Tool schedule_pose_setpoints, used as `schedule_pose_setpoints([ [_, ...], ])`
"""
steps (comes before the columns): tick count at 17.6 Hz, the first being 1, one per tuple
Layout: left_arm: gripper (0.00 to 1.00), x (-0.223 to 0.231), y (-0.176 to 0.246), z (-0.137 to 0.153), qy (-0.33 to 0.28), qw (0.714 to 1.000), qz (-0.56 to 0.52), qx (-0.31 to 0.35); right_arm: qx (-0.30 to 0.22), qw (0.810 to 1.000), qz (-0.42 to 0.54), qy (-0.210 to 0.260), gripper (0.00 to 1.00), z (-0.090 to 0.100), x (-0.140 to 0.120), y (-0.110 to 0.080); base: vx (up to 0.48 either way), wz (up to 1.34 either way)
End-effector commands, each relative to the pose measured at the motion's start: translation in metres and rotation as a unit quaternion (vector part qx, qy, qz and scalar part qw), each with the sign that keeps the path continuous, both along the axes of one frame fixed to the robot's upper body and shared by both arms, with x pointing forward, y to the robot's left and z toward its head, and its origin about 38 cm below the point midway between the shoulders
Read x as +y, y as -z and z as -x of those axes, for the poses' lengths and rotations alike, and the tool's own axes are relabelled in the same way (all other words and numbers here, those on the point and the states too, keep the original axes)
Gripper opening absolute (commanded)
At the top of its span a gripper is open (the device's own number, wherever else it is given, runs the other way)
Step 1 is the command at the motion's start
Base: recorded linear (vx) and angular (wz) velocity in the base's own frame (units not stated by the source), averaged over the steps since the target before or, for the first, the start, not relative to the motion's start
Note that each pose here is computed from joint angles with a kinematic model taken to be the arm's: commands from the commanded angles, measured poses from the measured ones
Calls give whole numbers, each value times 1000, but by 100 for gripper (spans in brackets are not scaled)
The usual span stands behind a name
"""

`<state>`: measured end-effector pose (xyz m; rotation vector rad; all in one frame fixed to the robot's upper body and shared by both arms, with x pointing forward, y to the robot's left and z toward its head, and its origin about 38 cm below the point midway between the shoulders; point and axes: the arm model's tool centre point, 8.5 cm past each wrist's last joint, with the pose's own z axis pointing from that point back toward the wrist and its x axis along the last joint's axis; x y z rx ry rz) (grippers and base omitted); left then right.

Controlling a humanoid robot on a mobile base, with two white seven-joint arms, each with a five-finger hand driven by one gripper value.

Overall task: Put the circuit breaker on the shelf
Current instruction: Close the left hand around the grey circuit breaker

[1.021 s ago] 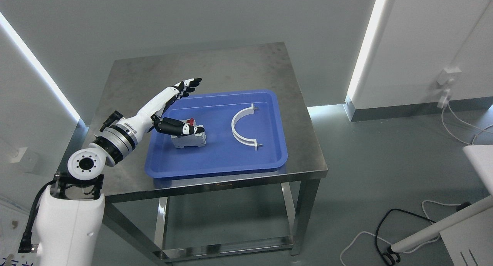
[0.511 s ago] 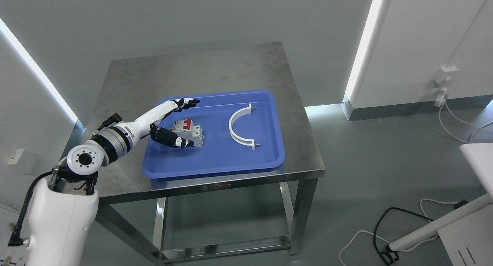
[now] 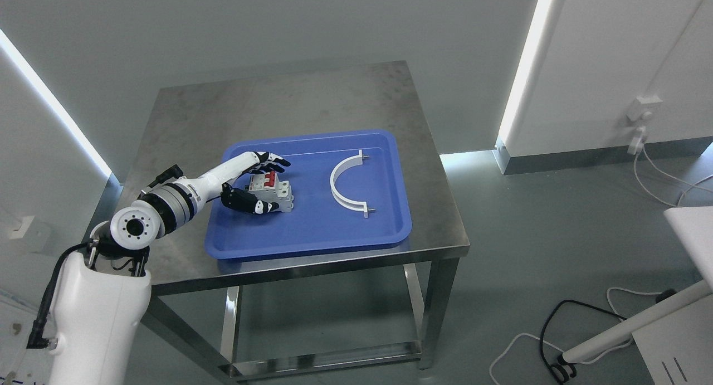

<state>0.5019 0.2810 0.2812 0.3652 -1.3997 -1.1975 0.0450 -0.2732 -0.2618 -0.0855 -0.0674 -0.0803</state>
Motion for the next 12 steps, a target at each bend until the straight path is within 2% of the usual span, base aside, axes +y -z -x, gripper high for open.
schedule_pose_setpoints([
  [1, 52, 0, 20, -1, 6, 1000, 12, 12, -15, 1000, 11, -1, 100, 6, -12, -1, 0, 0],
  [4, 43, 1, 18, -2, 6, 1000, 14, 7, -15, 1000, 11, -1, 100, 5, -12, -1, 0, 0],
  [9, 5, -7, 7, -1, 40, 993, 84, -76, -15, 1000, 11, -1, 100, 5, -12, -1, 0, 0],
  [11, 3, -27, 0, -3, 46, 982, 156, -98, -15, 1000, 11, -2, 100, 5, -12, -1, 1, -11],
  [12, 3, -17, -18, -3, 37, 971, 198, -126, -15, 1000, 11, -1, 100, 5, -12, -1, 1, -22],
])
